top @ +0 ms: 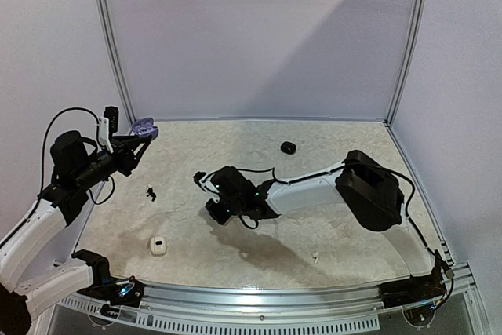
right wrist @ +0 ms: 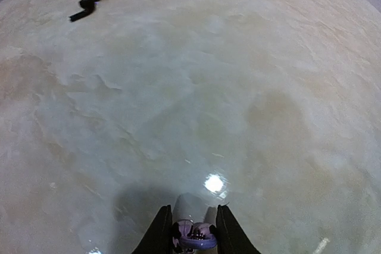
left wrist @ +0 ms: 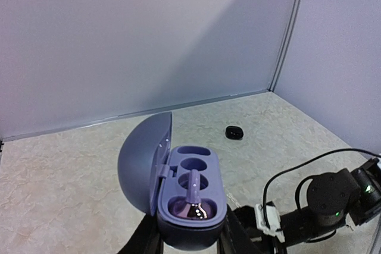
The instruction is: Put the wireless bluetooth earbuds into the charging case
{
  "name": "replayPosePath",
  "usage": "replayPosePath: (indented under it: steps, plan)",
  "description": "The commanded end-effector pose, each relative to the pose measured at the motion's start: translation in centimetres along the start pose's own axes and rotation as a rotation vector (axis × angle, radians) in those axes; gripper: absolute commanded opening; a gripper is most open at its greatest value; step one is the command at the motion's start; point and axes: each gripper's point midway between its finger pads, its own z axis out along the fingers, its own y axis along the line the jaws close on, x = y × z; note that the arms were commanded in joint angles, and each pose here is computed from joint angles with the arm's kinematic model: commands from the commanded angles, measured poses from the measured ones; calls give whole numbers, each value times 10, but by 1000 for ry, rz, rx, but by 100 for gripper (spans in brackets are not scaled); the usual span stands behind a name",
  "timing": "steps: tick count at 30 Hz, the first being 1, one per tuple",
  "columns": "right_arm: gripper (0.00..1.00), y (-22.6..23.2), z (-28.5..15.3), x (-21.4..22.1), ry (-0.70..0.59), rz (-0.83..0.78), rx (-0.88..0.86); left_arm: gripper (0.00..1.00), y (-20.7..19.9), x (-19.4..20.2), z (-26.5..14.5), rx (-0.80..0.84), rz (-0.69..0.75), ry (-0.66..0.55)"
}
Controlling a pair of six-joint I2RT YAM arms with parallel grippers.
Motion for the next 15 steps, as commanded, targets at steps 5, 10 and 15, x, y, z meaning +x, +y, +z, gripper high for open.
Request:
replayPosePath:
  steps: [5, 10, 15]
  plan:
    - [20, -116, -83, 44, 55, 306, 418, 0, -33, 8, 7, 157, 49, 34]
    - [19, -158, -139, 96, 117, 424, 606, 0, -56, 12, 10, 236, 62, 49]
    - [19, -169, -178, 136, 140, 520, 691, 0, -68, 13, 13, 282, 79, 56]
